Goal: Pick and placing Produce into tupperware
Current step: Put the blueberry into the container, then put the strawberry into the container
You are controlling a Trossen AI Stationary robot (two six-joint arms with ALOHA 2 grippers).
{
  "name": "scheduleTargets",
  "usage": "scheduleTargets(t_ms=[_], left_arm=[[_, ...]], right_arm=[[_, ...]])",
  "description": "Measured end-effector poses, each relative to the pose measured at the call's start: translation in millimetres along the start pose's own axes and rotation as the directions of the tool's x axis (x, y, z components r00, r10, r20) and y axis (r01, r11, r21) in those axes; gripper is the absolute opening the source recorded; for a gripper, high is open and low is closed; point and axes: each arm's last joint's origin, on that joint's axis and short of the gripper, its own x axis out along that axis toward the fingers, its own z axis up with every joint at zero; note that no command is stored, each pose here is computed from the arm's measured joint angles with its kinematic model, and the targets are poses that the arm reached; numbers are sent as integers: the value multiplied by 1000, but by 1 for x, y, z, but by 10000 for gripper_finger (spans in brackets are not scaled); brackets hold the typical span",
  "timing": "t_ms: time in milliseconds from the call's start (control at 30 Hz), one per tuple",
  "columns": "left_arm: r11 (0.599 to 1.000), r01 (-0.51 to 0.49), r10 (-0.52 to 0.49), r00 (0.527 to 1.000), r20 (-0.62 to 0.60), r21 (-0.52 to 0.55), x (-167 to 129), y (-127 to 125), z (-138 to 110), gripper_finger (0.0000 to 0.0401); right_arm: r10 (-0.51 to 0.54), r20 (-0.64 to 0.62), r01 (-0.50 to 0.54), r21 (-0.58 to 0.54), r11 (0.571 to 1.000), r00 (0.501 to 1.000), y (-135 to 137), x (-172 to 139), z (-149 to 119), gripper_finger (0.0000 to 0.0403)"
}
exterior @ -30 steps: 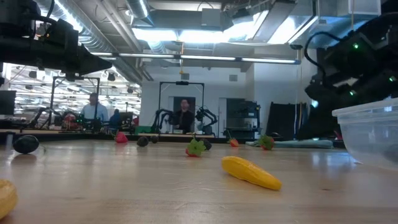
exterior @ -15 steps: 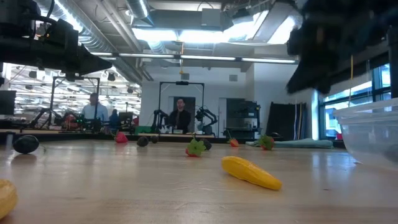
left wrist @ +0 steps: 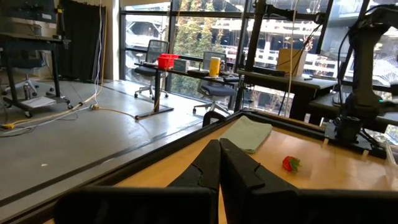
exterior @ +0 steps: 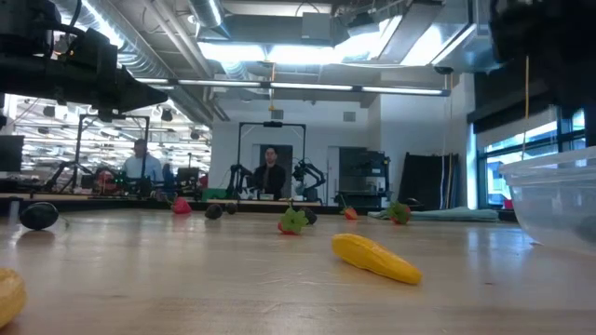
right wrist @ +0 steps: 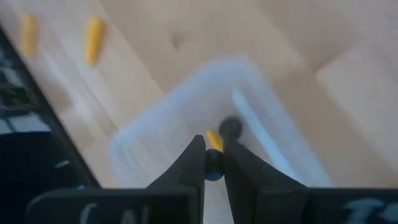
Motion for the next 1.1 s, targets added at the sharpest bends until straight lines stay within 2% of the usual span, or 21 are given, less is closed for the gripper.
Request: scheduleTargets(t_ms=[133, 233, 367, 600, 1100], left_arm=[[1000, 0, 0, 1000, 0, 0, 0, 0, 0, 0], [1000, 0, 0, 1000, 0, 0, 0, 0, 0, 0], [1000, 0, 0, 1000, 0, -4, 0, 0, 0, 0], [1000, 0, 0, 1000, 0, -4, 0, 0, 0, 0], [1000, 0, 0, 1000, 1, -4, 0, 0, 0, 0]], right_arm=[[2, -31, -1, 8, 1000, 1000, 3, 27, -16, 42], [-50, -20, 50, -3, 999, 999, 2, 43, -23, 41], [-122, -36, 121, -17, 992, 992, 0, 58, -26, 43], [-184, -55, 182, -29, 983, 981, 0, 72, -27, 49], [-142, -79, 140, -24, 990, 987, 7, 70, -26, 144]])
